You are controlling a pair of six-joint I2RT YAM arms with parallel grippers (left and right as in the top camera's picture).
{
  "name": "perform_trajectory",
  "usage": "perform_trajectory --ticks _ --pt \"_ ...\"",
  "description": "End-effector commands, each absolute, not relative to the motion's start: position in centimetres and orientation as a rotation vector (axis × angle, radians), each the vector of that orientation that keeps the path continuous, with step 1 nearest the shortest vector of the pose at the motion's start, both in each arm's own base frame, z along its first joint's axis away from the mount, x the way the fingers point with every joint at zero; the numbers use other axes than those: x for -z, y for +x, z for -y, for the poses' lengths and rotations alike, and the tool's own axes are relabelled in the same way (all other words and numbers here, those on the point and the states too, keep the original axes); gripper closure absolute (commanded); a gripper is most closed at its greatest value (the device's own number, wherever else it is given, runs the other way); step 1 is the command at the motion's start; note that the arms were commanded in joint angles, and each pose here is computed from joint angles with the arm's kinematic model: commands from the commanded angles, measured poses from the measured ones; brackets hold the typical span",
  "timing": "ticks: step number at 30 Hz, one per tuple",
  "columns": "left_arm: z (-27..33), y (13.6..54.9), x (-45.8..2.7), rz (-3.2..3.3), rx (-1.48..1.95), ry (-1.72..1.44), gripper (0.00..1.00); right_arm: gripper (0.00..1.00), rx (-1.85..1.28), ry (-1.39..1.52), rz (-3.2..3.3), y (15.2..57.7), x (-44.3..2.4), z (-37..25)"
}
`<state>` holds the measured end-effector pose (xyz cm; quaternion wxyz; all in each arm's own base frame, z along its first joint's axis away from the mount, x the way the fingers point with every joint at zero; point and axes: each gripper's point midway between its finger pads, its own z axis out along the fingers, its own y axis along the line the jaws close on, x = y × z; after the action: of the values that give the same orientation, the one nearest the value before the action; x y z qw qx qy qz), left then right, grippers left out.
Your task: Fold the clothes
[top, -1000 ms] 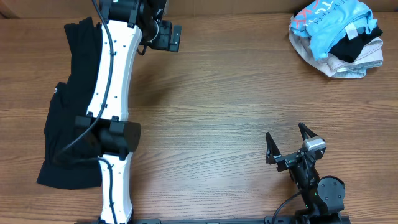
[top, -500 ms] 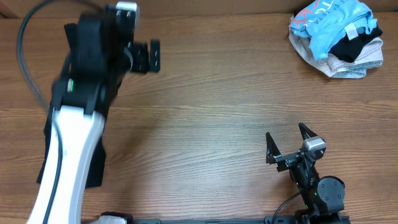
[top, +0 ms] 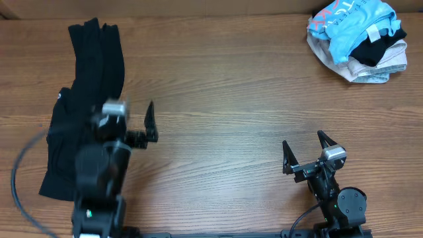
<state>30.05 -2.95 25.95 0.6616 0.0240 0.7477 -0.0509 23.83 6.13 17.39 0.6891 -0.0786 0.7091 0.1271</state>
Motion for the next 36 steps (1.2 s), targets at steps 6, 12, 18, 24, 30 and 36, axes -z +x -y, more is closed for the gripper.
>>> perform_trajectory --ticks 6,12,18,24,30,36 --pt "1.3 26.0 -23.0 -1.548 0.083 0.038 0.00 0.00 -0.274 -0.172 -1.582 23.9 -17.2 -6.0" --pt "1.0 24.9 -21.6 -1.496 0.069 0.029 0.00 0.00 -0.274 -0.172 -1.582 23.9 -17.2 -6.0" --pt "0.9 24.5 -19.5 -1.517 0.068 0.026 0.00 0.00 -0.274 -0.172 -1.582 23.9 -17.2 -6.0" --pt "0.8 24.6 -17.1 -1.588 0.075 0.027 0.00 0.00 -0.274 -0.172 -1.582 23.9 -17.2 -6.0" --pt "0.3 24.6 -15.8 -1.638 0.068 0.005 0.00 0.00 -0.274 -0.172 -1.582 23.9 -17.2 -6.0" --pt "0.2 24.6 -15.8 -1.639 0.064 0.003 0.00 0.00 -0.274 -0.172 -1.582 23.9 -17.2 -6.0"
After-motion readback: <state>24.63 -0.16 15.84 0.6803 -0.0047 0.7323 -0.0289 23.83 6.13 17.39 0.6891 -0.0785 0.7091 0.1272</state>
